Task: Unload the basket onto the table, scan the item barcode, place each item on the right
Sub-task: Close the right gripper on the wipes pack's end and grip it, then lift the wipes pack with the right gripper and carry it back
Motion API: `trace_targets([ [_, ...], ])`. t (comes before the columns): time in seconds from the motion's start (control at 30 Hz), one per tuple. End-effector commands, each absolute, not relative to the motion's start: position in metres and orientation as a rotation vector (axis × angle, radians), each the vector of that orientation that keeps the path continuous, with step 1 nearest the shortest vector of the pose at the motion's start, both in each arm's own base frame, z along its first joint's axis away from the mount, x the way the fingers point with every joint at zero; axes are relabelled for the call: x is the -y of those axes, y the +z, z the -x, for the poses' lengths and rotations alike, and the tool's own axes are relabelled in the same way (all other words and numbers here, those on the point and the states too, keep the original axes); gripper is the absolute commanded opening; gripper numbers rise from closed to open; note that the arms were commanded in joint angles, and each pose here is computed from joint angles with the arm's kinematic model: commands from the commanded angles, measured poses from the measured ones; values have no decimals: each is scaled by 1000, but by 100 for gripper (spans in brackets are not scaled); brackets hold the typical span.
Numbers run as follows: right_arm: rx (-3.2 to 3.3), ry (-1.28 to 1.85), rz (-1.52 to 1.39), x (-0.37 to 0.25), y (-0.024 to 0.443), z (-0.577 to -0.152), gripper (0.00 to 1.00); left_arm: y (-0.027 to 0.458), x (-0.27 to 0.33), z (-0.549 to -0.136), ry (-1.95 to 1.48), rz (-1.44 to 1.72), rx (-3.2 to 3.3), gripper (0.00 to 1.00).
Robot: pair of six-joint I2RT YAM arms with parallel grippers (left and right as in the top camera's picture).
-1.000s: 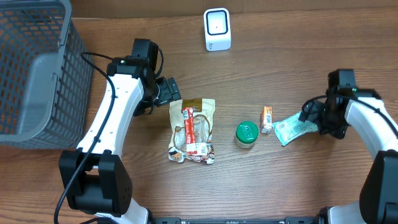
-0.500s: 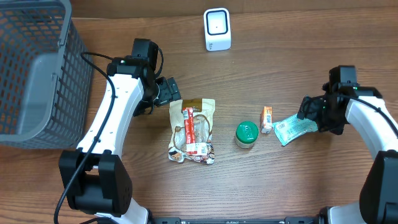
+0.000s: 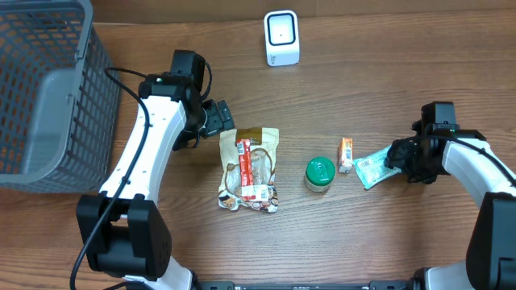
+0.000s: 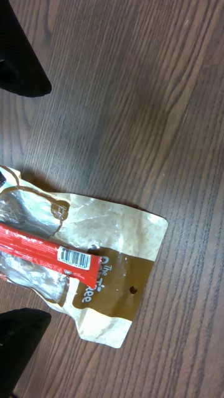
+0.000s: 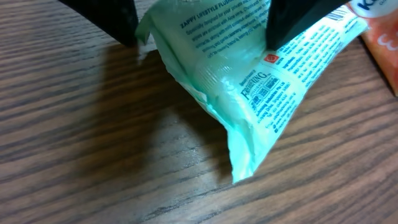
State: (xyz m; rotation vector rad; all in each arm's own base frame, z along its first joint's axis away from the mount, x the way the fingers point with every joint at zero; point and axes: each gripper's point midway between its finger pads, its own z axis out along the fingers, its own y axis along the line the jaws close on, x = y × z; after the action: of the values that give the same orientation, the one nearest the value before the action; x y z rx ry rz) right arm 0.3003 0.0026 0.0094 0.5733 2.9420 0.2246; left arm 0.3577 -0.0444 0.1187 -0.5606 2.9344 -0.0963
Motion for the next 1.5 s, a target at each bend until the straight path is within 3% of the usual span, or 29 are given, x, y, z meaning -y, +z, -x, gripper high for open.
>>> trace_targets([
  [0.0,-2955,206,-587,0,5,-292,61,133,46,-363,-121,558,-2892,100],
  [0.13,-2951,206,-587,0,1,-291,54,133,46,-363,-121,558,-2892,100],
  [0.43,-2945,207,-584,0,-5,-288,24,133,46,-363,-121,558,-2892,100],
  [0.7,-2946,207,-584,0,-5,-288,11,133,46,-363,-121,558,-2892,100],
  [1.07,-2954,206,-587,-1,-5,-286,11,133,46,-363,-121,558,-2892,100],
  [1.17,-2956,205,-587,-1,-5,-285,4,133,46,-363,-121,558,-2892,100],
  [1.47,-2951,206,-585,0,7,-290,4,133,46,-363,-121,558,-2892,100],
])
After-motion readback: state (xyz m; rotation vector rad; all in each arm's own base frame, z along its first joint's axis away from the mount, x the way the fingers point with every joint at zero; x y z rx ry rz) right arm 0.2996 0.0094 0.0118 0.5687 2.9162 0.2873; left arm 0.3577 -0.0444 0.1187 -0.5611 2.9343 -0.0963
